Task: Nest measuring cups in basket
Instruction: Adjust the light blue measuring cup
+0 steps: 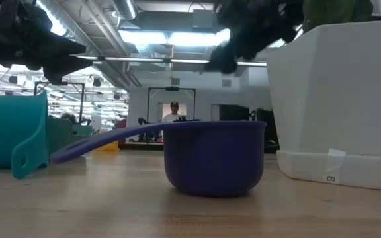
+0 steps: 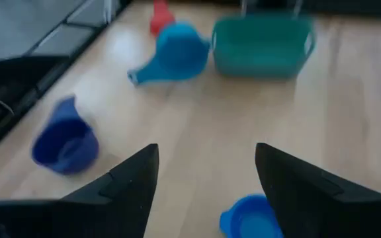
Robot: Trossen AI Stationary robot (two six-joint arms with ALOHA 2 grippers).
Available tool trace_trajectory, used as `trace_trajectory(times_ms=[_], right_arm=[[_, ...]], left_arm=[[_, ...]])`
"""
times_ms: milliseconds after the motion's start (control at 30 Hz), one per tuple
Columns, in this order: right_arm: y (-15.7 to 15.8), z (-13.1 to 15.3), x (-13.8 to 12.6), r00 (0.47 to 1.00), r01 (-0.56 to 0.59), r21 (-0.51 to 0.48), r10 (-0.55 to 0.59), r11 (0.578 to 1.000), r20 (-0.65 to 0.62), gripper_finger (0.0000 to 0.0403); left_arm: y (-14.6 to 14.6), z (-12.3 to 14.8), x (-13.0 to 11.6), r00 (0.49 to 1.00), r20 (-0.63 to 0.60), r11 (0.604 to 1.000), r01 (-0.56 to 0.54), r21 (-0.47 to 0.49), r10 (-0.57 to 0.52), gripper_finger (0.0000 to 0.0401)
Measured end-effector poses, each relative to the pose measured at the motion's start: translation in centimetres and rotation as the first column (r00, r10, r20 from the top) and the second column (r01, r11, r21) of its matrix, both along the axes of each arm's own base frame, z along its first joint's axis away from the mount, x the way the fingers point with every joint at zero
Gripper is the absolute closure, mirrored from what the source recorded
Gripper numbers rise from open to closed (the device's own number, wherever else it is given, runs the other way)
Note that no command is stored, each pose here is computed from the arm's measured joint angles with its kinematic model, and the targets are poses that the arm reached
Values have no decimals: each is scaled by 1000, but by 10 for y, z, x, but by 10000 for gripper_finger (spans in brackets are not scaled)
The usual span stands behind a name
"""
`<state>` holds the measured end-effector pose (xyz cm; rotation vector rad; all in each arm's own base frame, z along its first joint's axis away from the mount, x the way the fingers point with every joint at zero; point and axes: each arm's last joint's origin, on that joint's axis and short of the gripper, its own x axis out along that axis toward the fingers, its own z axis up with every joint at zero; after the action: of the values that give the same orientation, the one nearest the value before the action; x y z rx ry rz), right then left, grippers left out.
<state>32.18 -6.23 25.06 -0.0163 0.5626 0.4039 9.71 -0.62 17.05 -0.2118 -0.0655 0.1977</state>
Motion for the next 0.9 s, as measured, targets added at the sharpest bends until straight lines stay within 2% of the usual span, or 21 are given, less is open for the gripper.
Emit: trace_trajectory(times_ms=[267,400,533,700,900], right_arm=[[13,66,-53,991,7,-28,-3,1000,137,147],[20,88,-88,990,47,-4,-46,999,130,147],[29,103,-122,989,72,7,-73,997,126,147],[39,105,-157,973,71,-18,-65,997,220,147],[43,78,-185,955,160,-32,-146,987,260,147]], left_arm=[[0,0,0,1000,-1,1000,0,0,0,194],[0,0,0,1000,-2,1000,-2,5,2,194],[1,2,0,999,13,998,-39,51,38,194],[1,11,-1,994,100,999,-46,25,44,194],[2,24,-5,968,243,998,-53,-29,59,194]])
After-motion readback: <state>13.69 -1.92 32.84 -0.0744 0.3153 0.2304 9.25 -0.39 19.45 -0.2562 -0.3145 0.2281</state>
